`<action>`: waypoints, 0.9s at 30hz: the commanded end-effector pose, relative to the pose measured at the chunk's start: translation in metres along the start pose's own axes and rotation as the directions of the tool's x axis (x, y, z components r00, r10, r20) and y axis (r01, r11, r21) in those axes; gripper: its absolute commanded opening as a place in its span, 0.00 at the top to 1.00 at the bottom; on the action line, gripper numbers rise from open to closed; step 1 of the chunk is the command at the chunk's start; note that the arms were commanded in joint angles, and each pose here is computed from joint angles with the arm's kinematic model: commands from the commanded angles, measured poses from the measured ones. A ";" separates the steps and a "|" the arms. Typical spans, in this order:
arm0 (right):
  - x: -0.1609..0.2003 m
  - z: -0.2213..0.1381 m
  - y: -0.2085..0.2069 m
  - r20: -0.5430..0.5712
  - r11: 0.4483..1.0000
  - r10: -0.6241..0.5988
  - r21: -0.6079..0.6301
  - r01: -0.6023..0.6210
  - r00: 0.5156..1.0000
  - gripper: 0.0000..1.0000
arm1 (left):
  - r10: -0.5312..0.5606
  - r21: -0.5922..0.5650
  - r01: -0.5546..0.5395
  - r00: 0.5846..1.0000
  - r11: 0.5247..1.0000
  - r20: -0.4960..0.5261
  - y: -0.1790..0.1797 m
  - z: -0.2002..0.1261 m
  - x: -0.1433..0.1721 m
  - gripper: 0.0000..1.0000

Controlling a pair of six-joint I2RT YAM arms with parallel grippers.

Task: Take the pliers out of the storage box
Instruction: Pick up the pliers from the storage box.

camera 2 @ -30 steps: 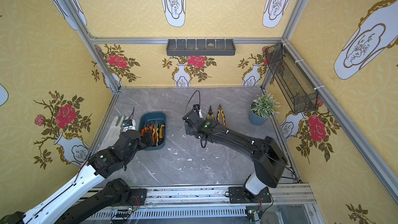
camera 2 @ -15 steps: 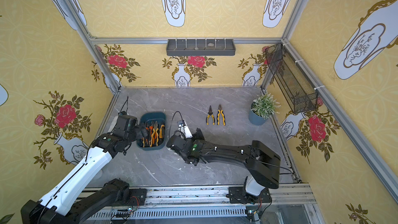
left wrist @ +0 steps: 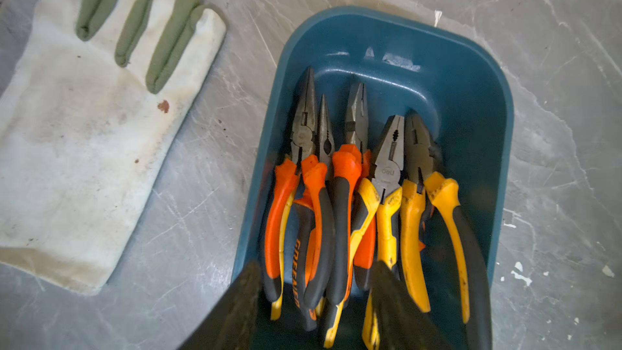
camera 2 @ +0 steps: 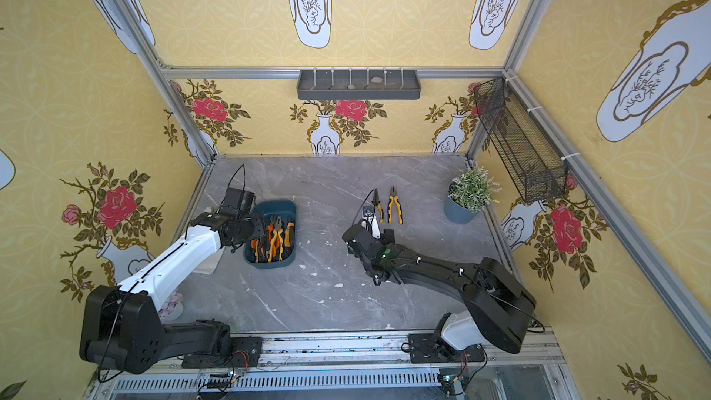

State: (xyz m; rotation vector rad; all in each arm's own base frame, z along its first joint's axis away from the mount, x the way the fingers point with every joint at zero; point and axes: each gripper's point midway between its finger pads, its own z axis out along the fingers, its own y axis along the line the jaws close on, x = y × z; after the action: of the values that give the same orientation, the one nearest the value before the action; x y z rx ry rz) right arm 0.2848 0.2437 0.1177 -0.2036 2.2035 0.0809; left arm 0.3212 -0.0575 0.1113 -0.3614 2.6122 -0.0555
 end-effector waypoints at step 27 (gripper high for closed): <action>0.002 0.016 0.014 -0.034 1.000 0.023 -0.001 -0.023 0.999 0.02 | -0.037 0.067 0.047 0.989 0.997 -0.144 -0.020 0.055 0.030 0.79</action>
State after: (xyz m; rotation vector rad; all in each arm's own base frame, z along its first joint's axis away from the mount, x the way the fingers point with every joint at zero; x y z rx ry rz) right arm 0.2924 0.2596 0.1050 -0.1927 2.2402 0.0988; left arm 0.3304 -0.0732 0.0555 -0.4055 2.7174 -0.1182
